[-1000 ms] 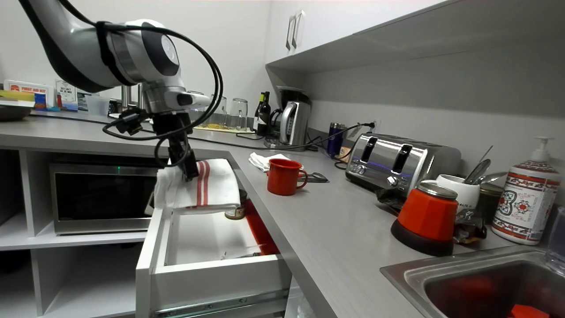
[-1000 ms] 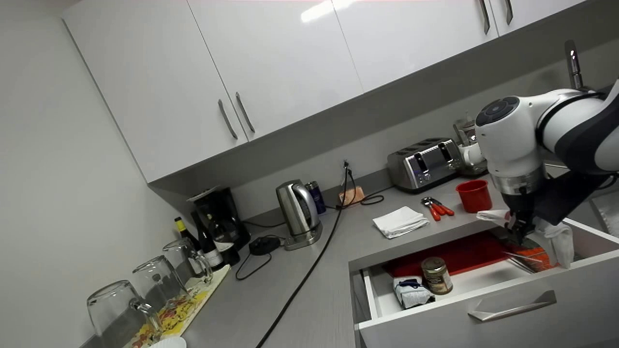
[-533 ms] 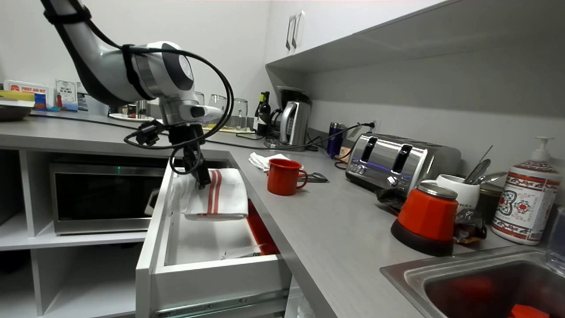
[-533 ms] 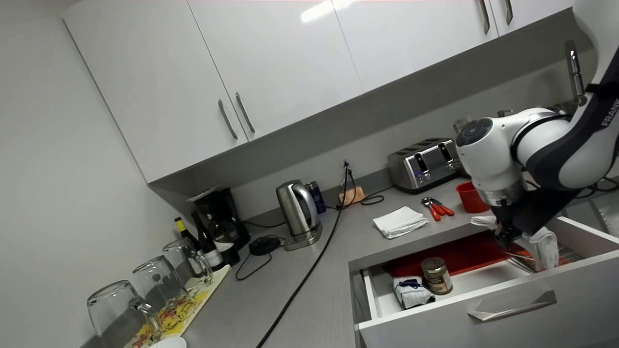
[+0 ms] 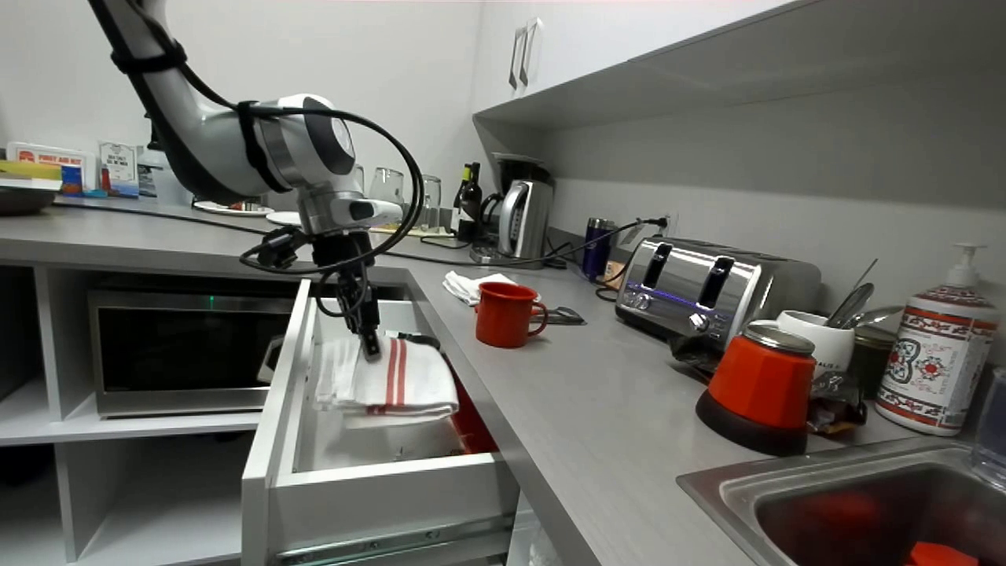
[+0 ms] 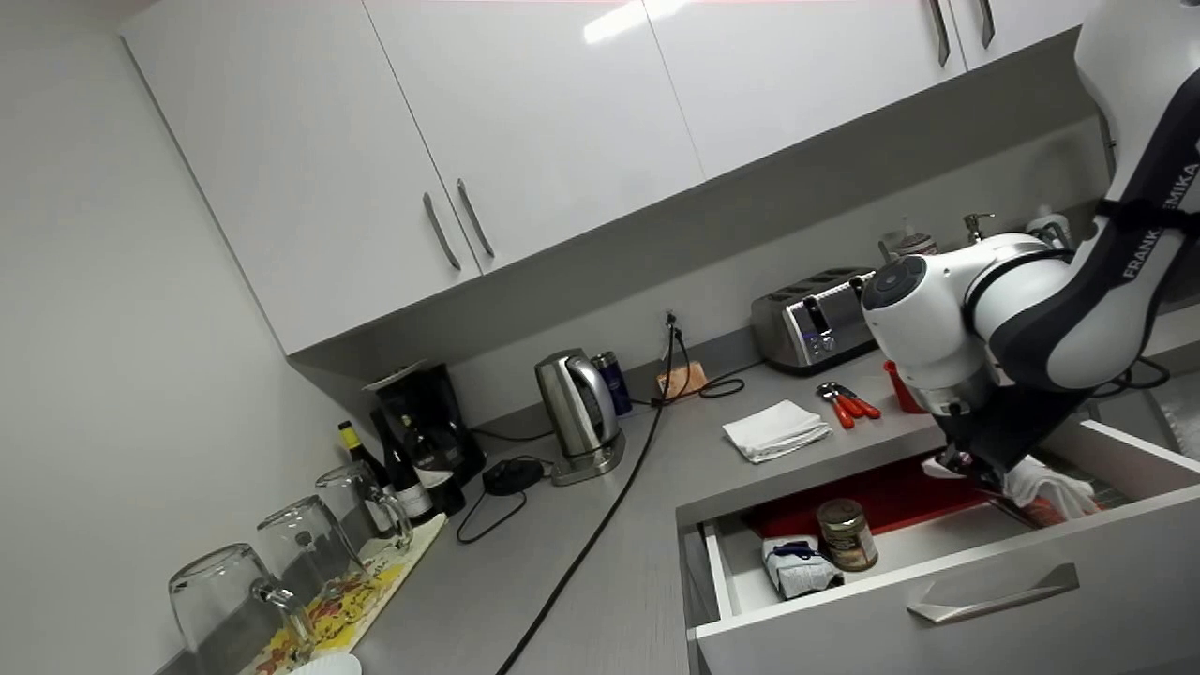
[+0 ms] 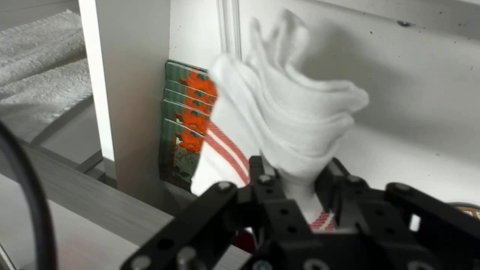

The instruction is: Open the top most drawer, pick up the towel from the countertop, put it in the drawer and close the drawer.

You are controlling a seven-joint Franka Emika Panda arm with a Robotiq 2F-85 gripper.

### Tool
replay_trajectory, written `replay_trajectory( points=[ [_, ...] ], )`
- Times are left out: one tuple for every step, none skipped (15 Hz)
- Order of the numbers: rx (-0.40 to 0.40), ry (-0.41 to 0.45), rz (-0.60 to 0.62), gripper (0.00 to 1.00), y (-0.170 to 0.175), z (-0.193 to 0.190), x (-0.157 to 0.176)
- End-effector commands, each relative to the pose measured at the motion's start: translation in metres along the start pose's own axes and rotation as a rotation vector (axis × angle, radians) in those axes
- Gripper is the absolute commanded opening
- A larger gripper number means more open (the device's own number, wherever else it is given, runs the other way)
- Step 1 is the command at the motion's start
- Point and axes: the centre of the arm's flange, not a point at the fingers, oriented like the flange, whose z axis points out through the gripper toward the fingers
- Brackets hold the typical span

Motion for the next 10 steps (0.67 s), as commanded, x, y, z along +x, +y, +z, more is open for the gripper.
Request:
replay_trajectory(
  points=[
    [-0.027,0.007,0.018,0.62,-0.009,0.000,0.005],
    [-0.025,0.009,0.022,0.69,-0.009,0.000,0.006],
    [-0.022,0.009,0.025,0.78,-0.008,0.000,0.007],
    [-0.021,0.009,0.028,0.84,-0.006,-0.001,0.008],
    [-0.019,0.009,0.031,0.92,-0.005,-0.001,0.009],
    [-0.015,0.008,0.029,0.98,-0.003,-0.002,0.010],
    [-0.007,-0.002,0.024,1.00,-0.001,-0.005,0.010],
    [0.002,-0.007,0.030,1.00,0.002,-0.007,0.009],
    [0.017,-0.013,0.028,1.00,0.005,-0.012,0.005],
    [0.037,-0.010,0.030,1.00,0.010,-0.020,0.000]
  ],
)
